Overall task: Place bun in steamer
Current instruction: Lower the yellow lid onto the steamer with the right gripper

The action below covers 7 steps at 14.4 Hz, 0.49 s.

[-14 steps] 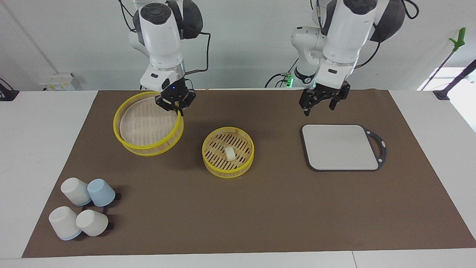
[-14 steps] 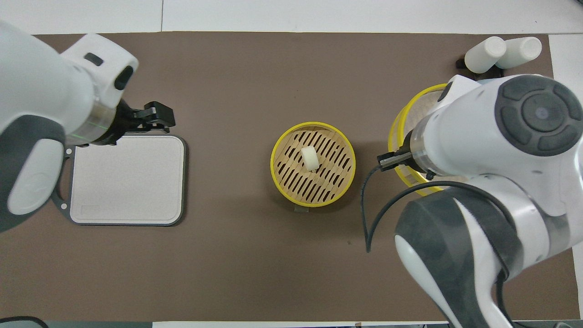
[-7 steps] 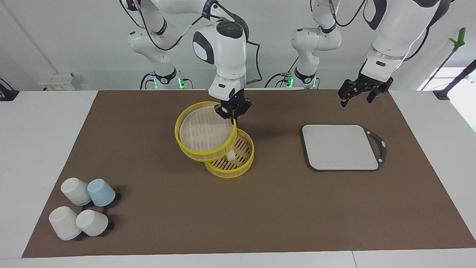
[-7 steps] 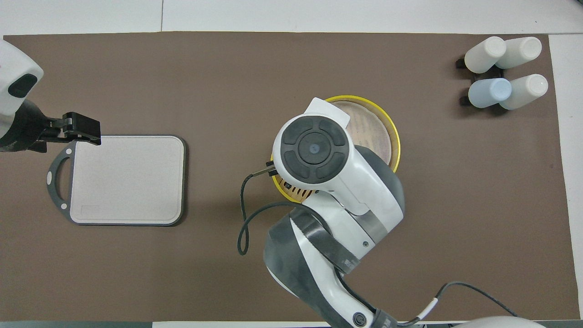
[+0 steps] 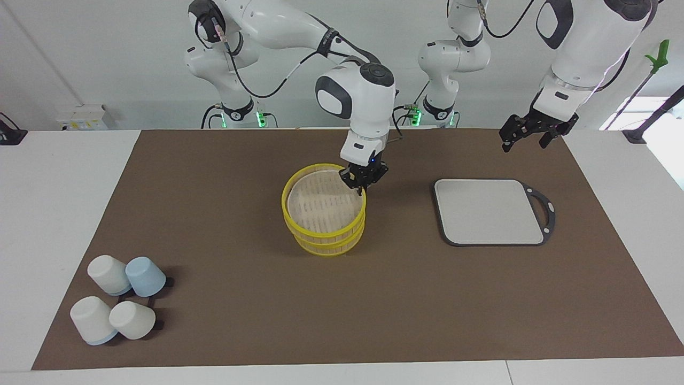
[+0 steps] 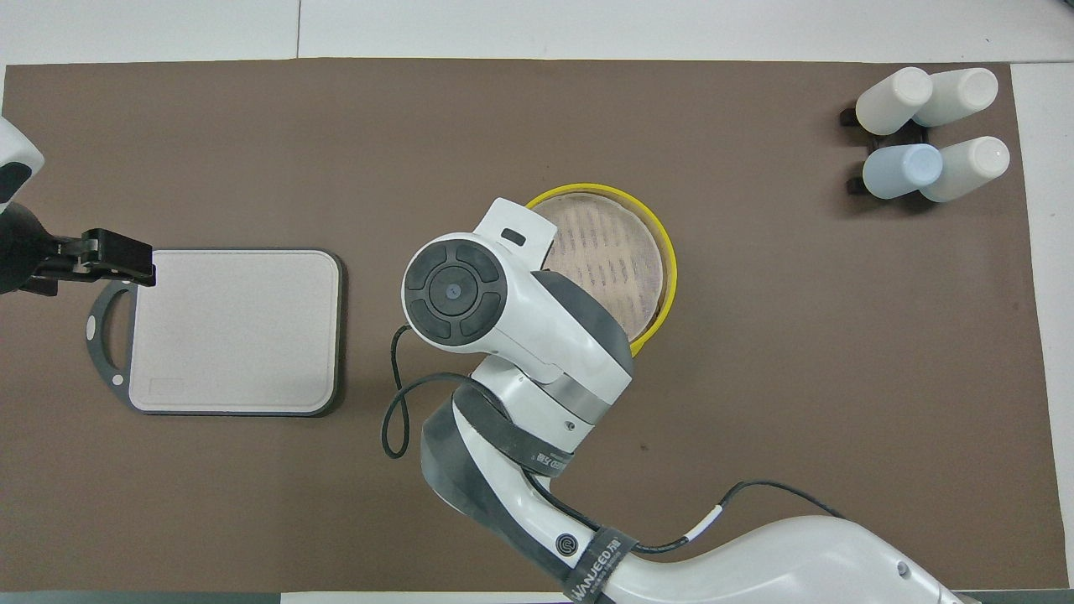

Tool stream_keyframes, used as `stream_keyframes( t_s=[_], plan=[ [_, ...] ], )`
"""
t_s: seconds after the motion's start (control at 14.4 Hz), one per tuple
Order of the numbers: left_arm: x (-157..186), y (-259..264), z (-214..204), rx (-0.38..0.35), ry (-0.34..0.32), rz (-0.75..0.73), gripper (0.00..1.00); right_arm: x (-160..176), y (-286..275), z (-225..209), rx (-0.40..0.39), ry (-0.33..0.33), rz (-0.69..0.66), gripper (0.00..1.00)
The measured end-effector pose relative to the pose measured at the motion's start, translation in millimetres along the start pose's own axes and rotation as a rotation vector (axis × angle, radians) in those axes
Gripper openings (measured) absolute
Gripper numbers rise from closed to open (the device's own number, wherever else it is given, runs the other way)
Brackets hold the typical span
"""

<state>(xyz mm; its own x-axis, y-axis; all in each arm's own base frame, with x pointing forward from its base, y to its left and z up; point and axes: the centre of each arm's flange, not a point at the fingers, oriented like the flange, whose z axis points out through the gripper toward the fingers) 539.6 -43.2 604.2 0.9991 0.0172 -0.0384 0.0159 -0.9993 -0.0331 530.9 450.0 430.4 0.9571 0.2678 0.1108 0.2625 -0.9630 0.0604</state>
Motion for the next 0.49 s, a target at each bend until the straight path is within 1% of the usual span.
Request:
stream_keyframes(
  t_s=[0.28,0.49],
  plan=[
    [-4.2,4.3,15.7,-0.002,0.018,0.008,1.00,8.2,7.2,10.3,0.012,0.018,0.019,0.09],
    [-4.7,5.7,20.0,-0.003,0.027,0.026,1.00,5.7,5.1,21.1,0.008,0.004,0.014,0.09]
  ],
)
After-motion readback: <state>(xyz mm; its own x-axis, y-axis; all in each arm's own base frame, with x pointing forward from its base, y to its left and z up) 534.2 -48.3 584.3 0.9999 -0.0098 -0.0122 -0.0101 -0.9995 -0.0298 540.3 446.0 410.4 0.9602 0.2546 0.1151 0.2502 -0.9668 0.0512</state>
